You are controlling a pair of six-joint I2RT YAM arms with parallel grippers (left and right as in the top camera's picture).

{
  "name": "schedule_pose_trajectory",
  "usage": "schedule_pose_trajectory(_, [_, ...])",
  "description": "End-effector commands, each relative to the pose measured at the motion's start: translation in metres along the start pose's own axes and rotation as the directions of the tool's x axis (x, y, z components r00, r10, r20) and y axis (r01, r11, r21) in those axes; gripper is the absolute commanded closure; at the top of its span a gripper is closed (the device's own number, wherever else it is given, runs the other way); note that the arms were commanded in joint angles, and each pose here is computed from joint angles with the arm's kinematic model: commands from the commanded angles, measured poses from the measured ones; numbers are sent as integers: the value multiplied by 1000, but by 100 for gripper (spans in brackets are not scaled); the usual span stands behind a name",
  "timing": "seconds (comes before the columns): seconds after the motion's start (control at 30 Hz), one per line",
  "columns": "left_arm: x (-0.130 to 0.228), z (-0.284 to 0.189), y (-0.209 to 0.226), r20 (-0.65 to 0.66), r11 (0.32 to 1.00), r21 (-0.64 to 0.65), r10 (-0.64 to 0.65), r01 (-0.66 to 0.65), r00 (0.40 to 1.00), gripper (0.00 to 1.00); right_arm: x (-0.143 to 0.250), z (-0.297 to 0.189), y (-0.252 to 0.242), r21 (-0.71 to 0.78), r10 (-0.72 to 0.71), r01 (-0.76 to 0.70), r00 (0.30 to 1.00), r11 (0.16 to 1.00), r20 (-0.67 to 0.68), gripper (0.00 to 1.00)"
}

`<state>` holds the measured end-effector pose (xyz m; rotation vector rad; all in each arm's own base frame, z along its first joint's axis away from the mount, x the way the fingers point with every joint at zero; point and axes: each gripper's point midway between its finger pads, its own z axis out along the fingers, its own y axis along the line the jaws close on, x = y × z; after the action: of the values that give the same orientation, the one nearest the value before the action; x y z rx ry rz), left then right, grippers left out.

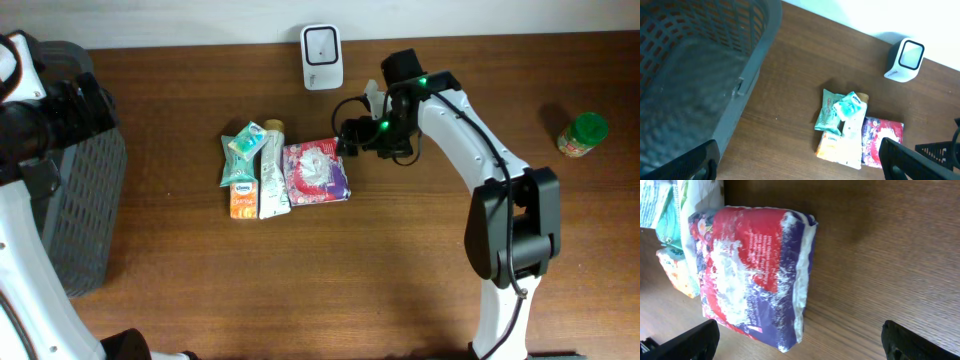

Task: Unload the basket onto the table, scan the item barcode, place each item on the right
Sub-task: 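Move the right gripper to the red-and-purple tissue pack and grasp it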

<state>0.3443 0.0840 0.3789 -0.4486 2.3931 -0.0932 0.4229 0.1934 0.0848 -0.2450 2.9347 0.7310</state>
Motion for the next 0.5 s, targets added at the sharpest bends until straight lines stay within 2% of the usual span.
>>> schedule_pose_trajectory(0.0, [-2,-8,0,21,1000,0,-5,5,1000,1,8,11,11,-7,-19,19,999,1000,-28,1])
schedule_pose_trajectory(0.13, [-2,-8,0,21,1000,0,-5,5,1000,1,21,39,10,-1,-16,16,995,1000,-100,0])
schedule_pose_trajectory(0.27, [-2,-8,0,21,1000,0,-5,5,1000,1,22,44,8,0,-12,12,994,1000,-112,0])
schedule_pose_trajectory(0.33, [-2,-8,0,21,1000,0,-5,5,1000,1,26,52,6,-15,-2,0,991,1000,-135,8])
schedule_pose_trajectory(0.43, [-2,-8,0,21,1000,0,-5,5,1000,1,30,71,11,-80,1,-14,986,997,-165,26])
schedule_pose_trajectory(0.47, [-2,-8,0,21,1000,0,-5,5,1000,1,34,77,12,-79,-4,-10,985,997,-175,27])
